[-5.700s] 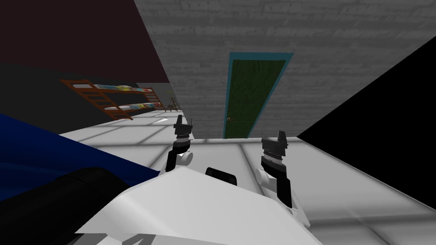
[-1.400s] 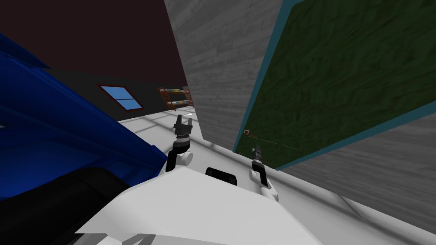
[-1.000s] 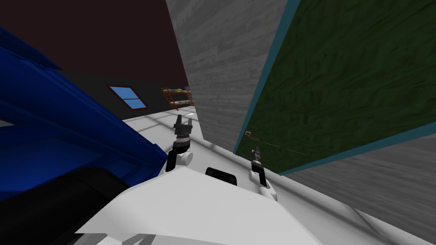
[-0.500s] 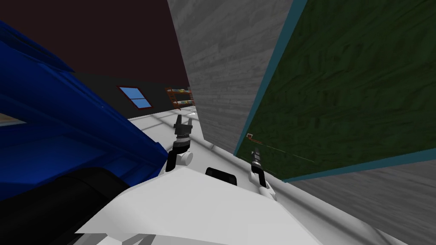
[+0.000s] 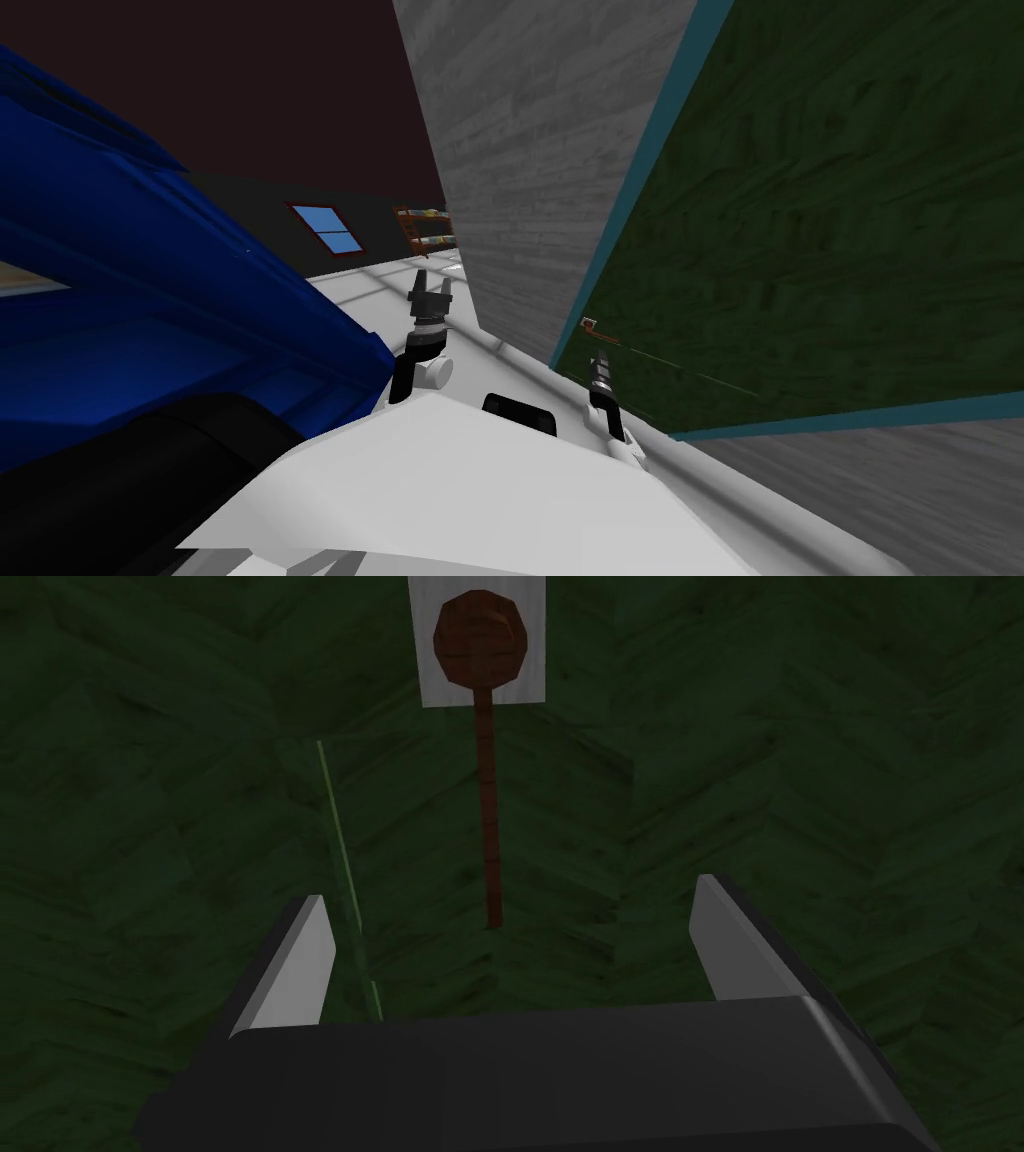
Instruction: Pull the door open
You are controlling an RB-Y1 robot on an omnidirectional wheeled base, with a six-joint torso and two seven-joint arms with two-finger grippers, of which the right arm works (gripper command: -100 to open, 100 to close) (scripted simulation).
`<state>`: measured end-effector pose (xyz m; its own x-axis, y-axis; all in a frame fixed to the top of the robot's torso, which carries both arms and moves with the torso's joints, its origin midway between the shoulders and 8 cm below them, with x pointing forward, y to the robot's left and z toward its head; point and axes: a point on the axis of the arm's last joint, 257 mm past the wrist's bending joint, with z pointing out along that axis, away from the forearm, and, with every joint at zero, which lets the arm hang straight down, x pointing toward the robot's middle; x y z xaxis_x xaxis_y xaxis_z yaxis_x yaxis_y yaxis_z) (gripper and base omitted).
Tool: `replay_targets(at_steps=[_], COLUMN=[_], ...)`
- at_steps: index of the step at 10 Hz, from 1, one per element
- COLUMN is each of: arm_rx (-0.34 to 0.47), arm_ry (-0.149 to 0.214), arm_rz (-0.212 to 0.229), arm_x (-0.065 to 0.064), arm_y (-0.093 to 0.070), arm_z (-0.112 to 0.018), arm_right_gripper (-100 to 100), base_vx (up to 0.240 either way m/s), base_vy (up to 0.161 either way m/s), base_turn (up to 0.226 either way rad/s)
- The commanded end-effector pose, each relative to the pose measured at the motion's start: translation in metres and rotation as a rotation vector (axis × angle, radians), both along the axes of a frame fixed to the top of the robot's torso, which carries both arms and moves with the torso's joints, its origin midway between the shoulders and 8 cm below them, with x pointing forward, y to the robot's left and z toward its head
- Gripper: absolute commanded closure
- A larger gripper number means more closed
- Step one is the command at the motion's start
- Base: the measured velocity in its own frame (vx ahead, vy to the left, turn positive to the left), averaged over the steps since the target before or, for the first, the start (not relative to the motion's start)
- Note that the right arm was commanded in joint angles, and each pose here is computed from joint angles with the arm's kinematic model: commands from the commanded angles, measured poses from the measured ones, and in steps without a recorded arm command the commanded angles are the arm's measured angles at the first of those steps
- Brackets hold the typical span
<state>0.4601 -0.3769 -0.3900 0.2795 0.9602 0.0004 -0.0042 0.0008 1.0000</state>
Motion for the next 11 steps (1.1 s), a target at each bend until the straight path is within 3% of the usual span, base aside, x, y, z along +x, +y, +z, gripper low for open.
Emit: replay_targets(at_steps=[1,6,7,8,9,10,11], arm_rx=[0.000,0.002,0.002,0.002,0.001,0.000,0.000], arm_ry=[0.000,0.004,0.004,0.004,0.004,0.005,0.005], arm_rz=[0.000,-0.065,-0.065,-0.087,-0.095,-0.089,-0.089], arm_x=[0.000,-0.031,-0.031,-0.042,-0.046,-0.040,-0.040], arm_y=[0.000,-0.060,-0.060,-0.080,-0.088,-0.082,-0.082], arm_z=[0.000,-0.004,-0.004,-0.003,-0.003,-0.003,-0.003], arm_right_gripper=[-100,-100,-100,-100,-100,-100,100], base_vx=[0.015,0.193,0.139,0.185,0.226,0.094,-0.016], base_vy=[-0.013,0.008,-0.039,-0.030,-0.034,-0.018,0.001], base_turn=[0.012,0.133,0.030,0.116,0.128,0.020,-0.016])
